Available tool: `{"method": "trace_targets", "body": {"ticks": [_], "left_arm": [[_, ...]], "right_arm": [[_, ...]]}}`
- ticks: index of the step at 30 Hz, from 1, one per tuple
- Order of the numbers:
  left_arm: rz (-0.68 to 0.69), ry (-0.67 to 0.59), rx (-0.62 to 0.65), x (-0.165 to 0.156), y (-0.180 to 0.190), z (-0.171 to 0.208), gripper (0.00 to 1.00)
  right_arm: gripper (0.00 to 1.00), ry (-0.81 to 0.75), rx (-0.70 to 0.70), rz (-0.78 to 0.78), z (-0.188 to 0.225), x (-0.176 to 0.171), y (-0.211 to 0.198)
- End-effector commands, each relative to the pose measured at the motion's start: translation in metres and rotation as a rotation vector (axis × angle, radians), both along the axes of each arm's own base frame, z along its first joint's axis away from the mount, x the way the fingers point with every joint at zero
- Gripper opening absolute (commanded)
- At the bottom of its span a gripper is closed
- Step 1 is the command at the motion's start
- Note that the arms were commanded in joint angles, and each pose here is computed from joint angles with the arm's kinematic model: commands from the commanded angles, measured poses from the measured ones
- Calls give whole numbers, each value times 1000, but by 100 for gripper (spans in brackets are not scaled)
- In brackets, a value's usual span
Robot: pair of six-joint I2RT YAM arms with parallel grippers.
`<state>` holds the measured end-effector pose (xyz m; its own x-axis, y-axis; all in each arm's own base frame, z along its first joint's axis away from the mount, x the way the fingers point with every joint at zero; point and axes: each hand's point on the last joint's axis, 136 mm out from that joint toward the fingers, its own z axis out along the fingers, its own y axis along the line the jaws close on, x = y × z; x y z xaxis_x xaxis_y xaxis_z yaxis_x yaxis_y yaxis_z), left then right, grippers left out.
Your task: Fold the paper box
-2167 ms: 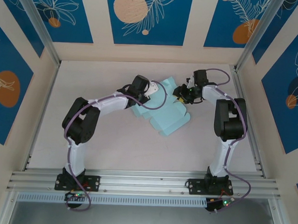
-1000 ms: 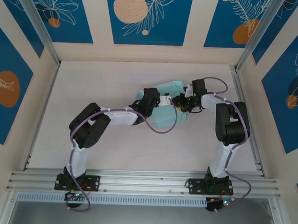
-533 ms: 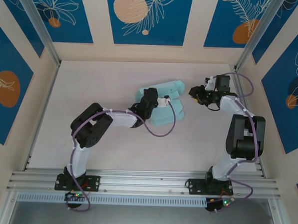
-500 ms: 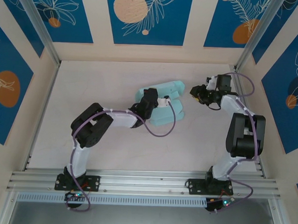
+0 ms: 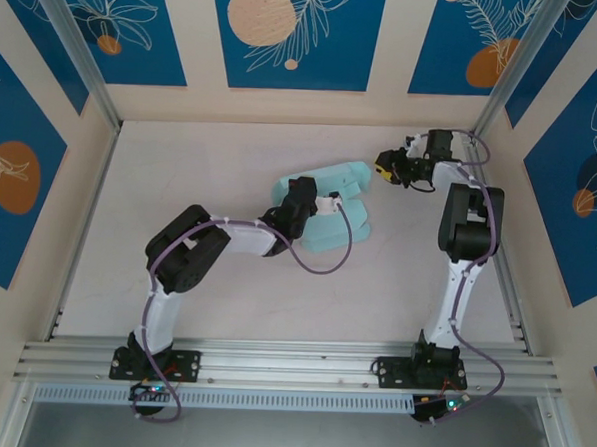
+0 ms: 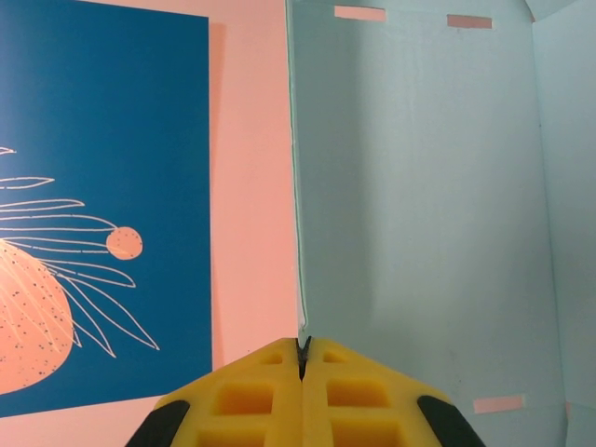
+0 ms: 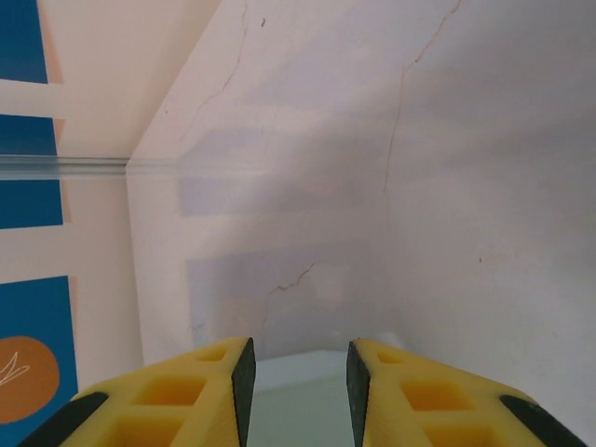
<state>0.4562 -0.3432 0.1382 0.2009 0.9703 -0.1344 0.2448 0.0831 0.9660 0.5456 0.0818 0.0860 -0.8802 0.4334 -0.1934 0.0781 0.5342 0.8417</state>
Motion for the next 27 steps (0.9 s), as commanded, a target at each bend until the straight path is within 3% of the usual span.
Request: {"method": "trace_targets", "body": {"ticks": [1, 20, 27], "left_arm": [[-14, -2, 26, -2, -6, -10, 0], [16, 38, 40, -3, -1, -33, 0], [18, 50, 23, -4, 0, -37, 0]], "right_arm": [[36, 8, 77, 91, 4, -2, 28], [36, -9, 45, 139, 2, -50, 45], [36, 12, 100, 124, -9, -61, 50]]}}
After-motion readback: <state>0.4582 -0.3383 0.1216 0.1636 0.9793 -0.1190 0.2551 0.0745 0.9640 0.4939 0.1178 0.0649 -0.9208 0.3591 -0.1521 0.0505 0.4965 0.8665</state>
